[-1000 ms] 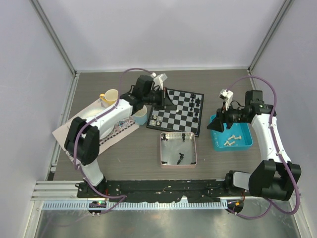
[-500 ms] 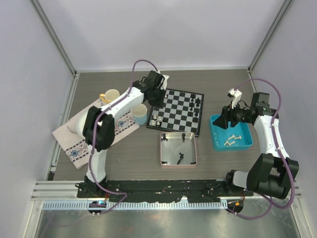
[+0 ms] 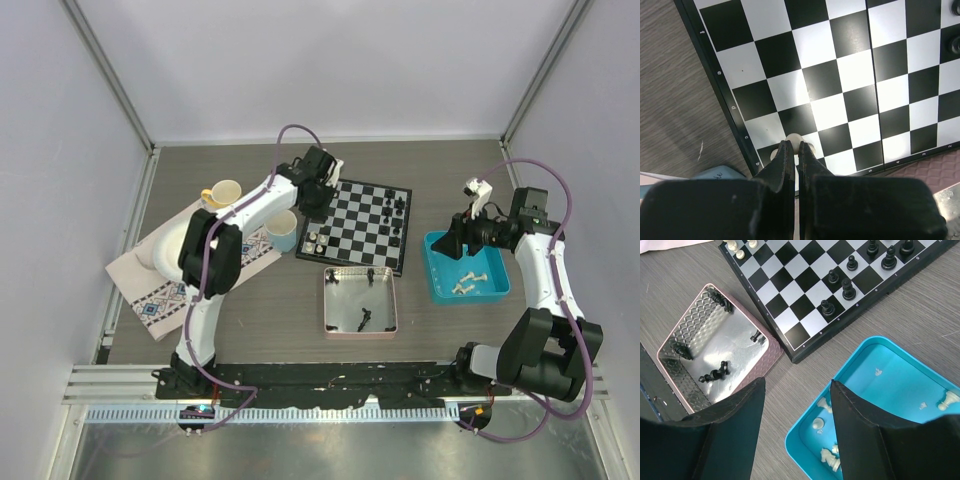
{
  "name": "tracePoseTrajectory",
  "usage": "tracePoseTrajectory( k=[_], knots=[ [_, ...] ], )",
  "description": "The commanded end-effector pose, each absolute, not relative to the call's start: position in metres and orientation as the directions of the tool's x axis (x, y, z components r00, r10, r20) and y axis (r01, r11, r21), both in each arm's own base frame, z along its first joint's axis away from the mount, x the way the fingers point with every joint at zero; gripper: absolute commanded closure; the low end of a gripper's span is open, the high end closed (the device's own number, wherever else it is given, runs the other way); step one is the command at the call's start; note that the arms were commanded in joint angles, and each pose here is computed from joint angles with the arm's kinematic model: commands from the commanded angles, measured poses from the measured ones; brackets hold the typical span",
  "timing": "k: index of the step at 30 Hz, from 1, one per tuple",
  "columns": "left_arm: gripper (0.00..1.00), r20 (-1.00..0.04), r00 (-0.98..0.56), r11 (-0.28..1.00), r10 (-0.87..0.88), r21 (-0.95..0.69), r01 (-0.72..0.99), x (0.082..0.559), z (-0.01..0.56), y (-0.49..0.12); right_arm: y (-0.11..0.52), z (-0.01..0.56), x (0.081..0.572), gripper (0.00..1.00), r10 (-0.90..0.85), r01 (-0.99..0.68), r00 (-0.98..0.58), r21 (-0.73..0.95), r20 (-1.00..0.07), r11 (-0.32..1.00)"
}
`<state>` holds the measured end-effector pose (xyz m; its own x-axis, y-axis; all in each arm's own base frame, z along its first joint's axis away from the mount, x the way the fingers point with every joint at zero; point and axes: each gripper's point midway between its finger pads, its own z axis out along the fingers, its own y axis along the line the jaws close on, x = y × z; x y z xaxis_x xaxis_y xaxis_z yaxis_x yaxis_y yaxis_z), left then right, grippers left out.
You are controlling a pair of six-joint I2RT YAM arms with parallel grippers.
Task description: Set up the chess pieces on the board
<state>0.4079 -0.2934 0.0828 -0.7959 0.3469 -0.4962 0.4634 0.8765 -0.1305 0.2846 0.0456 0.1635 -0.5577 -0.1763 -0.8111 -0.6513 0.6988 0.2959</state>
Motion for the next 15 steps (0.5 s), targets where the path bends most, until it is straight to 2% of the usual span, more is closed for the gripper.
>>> tracePoseTrajectory(
  k=[1, 15],
  knots=[
    [0.99, -0.534, -0.769, 0.866, 0.351, -0.127, 0.483, 0.420, 0.092, -0.302, 0.046, 0.167, 0.289, 0.39, -0.163, -0.665, -0.532, 0.290, -0.831, 0.688],
    [0.97, -0.499, -0.792, 0.866, 0.352, -0.149, 0.478, 0.419, 0.073, -0.307, 0.045, 0.165, 0.289, 0.40, -0.158, -0.662, -0.537, 0.297, -0.829, 0.688]
  ],
)
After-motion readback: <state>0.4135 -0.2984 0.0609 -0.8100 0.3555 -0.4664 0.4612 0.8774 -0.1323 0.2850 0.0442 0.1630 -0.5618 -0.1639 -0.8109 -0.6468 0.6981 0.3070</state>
